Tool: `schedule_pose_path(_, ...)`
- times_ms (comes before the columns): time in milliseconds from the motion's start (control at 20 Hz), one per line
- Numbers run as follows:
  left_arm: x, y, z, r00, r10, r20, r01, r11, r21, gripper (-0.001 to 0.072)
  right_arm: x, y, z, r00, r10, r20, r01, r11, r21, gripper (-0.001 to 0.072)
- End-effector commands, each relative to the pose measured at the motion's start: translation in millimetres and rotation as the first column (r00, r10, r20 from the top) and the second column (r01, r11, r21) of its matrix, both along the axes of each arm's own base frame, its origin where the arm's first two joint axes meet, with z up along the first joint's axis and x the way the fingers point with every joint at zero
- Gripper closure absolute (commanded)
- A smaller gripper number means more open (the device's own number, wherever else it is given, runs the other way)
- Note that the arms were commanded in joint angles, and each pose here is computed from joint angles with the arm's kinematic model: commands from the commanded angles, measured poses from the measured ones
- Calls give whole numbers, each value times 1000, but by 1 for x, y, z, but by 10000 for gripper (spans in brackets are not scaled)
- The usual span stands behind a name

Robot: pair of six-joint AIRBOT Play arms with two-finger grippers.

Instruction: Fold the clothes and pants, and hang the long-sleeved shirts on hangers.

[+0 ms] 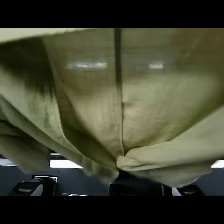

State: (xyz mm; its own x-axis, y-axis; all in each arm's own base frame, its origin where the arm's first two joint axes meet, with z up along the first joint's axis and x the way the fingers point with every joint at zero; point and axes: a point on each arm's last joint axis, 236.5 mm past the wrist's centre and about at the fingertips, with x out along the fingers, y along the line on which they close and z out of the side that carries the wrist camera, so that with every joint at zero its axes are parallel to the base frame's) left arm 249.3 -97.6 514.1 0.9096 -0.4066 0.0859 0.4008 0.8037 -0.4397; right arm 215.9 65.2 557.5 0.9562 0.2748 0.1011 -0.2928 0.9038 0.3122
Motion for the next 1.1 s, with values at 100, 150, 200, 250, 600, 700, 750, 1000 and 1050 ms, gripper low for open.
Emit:
schedule_pose_path(100, 135, -4, -151, 916, 13, -401, -4, 1000, 24, 689, 172, 24, -151, 861, 137, -489, -77, 987, 142, 684)
schedule_pose_path(150, 162, -6, -187, 879, 12, -477, 1, 1000, 26, 689, 205, 27, -196, 797, 154, -583, -71, 984, 163, 684)
schedule_pose_path(200, 189, -10, -227, 833, 11, -552, 5, 1000, 28, 689, 232, 27, -238, 735, 159, -659, -56, 983, 175, 684)
schedule_pose_path(250, 212, -15, -264, 789, 8, -614, 13, 999, 31, 689, 257, 26, -278, 677, 161, -719, -40, 982, 182, 684)
schedule_pose_path(600, 307, -47, -468, 604, 19, -797, 11, 999, 31, 689, 382, 43, -494, 480, 271, -834, 60, 939, 340, 677)
schedule_pose_path(700, 306, -59, -497, 539, -33, -841, 6, 999, -36, 680, 390, 43, -524, 453, 279, -847, 84, 932, 353, 652)
schedule_pose_path(750, 303, -63, -505, 512, -57, -857, 5, 998, -64, 578, 390, 43, -529, 450, 276, -849, 67, 938, 341, 628)
schedule_pose_path(1000, 296, -39, -478, 474, -111, -873, -12, 991, -133, -13, 356, 0, -493, 436, 220, -873, -71, 975, 210, 196)
schedule_pose_path(1050, 291, -22, -467, 466, -105, -878, -17, 992, -127, -13, 339, -28, -485, 419, 166, -892, -88, 986, 142, 170)
